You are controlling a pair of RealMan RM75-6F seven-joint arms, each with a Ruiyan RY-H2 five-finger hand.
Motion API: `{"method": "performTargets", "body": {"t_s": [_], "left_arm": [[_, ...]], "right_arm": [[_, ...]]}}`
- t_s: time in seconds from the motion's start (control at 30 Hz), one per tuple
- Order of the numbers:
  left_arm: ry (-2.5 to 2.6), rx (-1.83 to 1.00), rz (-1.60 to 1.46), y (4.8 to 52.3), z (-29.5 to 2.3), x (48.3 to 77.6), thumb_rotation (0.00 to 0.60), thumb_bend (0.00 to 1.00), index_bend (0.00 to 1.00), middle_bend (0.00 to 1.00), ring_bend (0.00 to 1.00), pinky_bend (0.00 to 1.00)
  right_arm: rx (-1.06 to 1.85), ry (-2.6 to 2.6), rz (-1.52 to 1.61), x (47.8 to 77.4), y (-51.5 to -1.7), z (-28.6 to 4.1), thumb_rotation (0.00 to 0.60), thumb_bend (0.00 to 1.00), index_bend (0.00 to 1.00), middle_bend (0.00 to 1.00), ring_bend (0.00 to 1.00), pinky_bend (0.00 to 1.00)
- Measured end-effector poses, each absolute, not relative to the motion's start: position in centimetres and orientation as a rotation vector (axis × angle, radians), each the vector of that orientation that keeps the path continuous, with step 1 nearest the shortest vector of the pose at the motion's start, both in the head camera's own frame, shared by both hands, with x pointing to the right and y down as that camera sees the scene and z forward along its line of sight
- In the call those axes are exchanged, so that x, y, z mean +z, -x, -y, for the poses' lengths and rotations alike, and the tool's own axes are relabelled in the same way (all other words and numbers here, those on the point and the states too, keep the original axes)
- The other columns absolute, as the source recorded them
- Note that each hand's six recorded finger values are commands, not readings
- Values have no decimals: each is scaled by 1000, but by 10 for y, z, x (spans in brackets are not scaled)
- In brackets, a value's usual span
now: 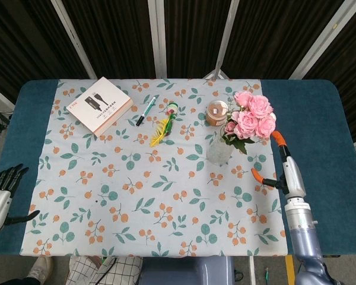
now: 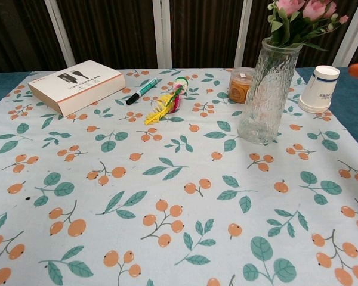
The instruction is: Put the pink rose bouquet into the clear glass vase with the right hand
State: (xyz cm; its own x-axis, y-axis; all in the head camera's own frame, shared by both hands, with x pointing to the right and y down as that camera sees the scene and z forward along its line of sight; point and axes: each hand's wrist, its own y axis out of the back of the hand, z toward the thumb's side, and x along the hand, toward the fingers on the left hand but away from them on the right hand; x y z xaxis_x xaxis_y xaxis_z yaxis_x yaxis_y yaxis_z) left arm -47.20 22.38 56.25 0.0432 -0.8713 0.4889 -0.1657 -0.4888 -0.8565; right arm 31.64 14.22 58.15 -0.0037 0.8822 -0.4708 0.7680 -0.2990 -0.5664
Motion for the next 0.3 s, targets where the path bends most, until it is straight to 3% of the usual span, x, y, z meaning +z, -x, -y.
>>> {"method": "performTargets", "body": {"t_s": [0.3], "left_arm": [[1680, -1461, -1026, 471, -224, 560, 600, 0, 0, 0, 0, 0]], "right_arm": [[1432, 1848, 1183, 573, -365, -212, 600, 305, 0, 0, 0, 0]]}}
